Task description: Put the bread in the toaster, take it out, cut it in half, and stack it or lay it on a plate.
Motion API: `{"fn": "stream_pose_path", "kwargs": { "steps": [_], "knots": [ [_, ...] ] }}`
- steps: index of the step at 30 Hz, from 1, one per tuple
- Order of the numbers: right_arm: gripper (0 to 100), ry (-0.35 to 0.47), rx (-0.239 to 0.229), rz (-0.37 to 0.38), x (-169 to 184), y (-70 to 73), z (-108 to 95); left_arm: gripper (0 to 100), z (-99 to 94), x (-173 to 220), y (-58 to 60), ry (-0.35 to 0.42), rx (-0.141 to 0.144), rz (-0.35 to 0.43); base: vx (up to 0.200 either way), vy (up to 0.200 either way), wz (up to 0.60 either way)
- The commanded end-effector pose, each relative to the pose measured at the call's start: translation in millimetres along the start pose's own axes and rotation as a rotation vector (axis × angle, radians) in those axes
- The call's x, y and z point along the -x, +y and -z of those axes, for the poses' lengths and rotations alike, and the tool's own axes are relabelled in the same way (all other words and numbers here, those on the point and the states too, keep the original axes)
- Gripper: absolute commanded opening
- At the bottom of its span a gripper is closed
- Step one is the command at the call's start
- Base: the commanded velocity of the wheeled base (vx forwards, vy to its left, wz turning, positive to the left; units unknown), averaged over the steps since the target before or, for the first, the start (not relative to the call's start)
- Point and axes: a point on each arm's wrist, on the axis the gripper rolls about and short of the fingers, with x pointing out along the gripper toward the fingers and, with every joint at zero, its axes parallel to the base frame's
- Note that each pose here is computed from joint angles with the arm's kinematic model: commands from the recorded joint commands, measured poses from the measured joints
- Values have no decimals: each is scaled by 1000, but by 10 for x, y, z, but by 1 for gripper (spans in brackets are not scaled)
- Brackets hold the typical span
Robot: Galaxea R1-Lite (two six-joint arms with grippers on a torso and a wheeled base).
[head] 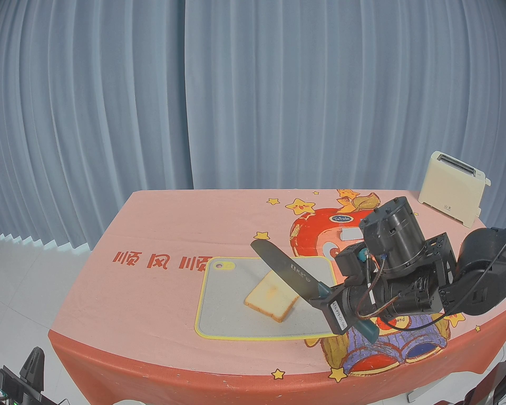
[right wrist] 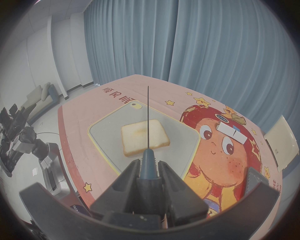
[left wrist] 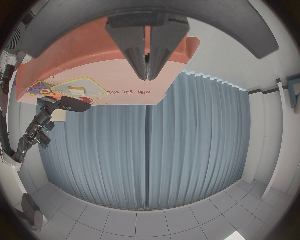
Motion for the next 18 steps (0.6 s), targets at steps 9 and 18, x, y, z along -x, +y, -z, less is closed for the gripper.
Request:
{"fn": "stream_pose_path", "kwargs": {
  "steps": [9,18],
  "knots": [
    [0,34,13,-4,-97,39,43,0,44,-14,0,14,0,-2,0,0,0],
    [0,54,27,-12,-152,96,72,0,41,-13,0,10,-9,3,0,0,0]
  ]
}}
